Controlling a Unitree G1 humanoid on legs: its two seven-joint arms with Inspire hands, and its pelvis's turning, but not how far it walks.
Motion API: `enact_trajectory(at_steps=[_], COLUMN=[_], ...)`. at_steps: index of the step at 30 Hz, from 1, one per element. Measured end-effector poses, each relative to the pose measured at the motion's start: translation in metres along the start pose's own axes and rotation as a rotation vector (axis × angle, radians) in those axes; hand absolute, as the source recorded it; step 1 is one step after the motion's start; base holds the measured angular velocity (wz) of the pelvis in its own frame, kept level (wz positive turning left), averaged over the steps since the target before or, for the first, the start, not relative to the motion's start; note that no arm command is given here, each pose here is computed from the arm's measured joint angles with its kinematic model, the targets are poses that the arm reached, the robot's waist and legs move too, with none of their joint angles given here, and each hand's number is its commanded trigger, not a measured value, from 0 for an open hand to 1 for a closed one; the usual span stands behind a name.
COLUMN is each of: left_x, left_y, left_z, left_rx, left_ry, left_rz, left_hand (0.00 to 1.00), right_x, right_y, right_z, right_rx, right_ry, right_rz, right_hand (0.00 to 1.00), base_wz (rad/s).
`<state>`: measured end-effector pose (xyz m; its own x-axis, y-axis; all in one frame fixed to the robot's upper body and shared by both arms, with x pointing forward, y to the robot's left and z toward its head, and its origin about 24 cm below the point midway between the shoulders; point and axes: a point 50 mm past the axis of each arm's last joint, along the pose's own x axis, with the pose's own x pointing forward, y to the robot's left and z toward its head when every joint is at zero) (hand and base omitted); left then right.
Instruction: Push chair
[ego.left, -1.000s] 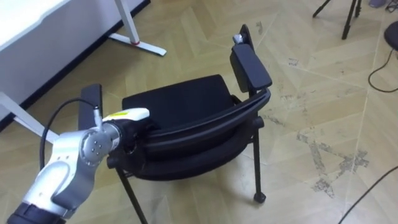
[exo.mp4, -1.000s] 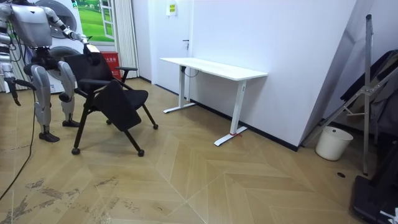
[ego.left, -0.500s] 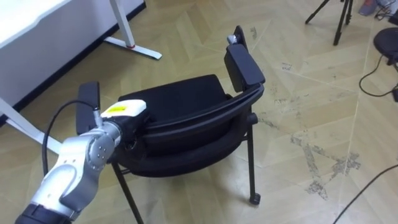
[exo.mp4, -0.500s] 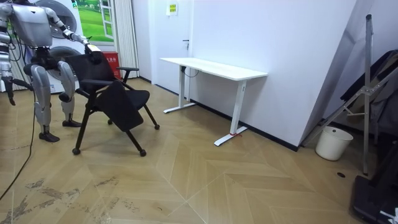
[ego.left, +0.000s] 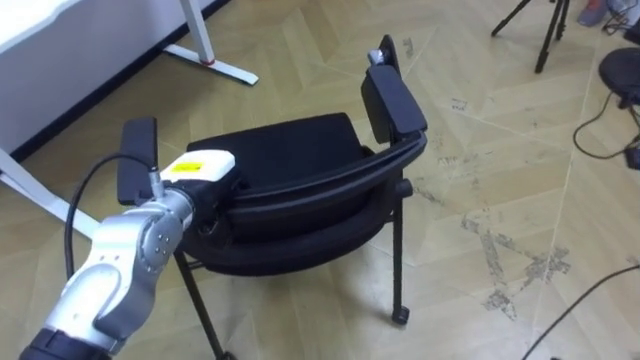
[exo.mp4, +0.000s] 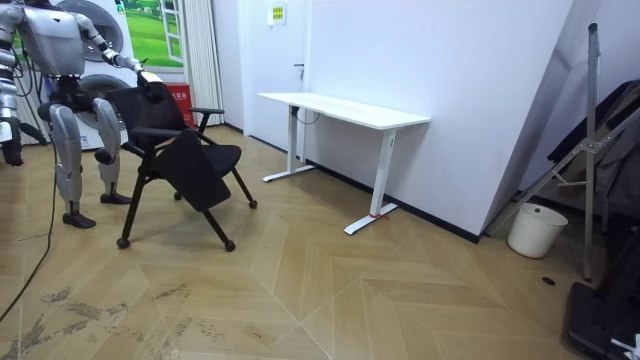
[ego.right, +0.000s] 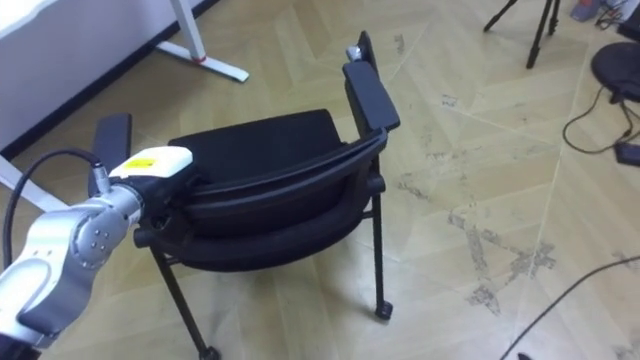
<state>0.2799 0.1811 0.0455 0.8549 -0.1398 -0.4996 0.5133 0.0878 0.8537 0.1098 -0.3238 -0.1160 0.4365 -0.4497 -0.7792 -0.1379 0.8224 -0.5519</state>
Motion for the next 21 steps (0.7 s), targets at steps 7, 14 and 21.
enact_trajectory(at_steps=[7, 14, 21], left_x=[-0.002, -0.006, -0.008], left_y=[0.007, 0.012, 0.015], left_z=[-0.003, -0.004, -0.006], left_rx=[0.011, 0.035, 0.072], left_ry=[0.006, 0.001, -0.035], left_rz=[0.024, 0.026, 0.026], left_hand=[1.0, 1.0, 1.0], right_x=[-0.007, -0.054, -0.101], right_y=[-0.055, -0.088, -0.09], right_z=[0.064, 0.144, 0.196], right_rx=[-0.289, -0.495, -0.582], right_ry=[-0.244, -0.556, -0.797], right_rz=[-0.194, -0.436, -0.585], right_hand=[0.0, 0.0, 0.0], base_wz=[-0.01, 0.0, -0.07])
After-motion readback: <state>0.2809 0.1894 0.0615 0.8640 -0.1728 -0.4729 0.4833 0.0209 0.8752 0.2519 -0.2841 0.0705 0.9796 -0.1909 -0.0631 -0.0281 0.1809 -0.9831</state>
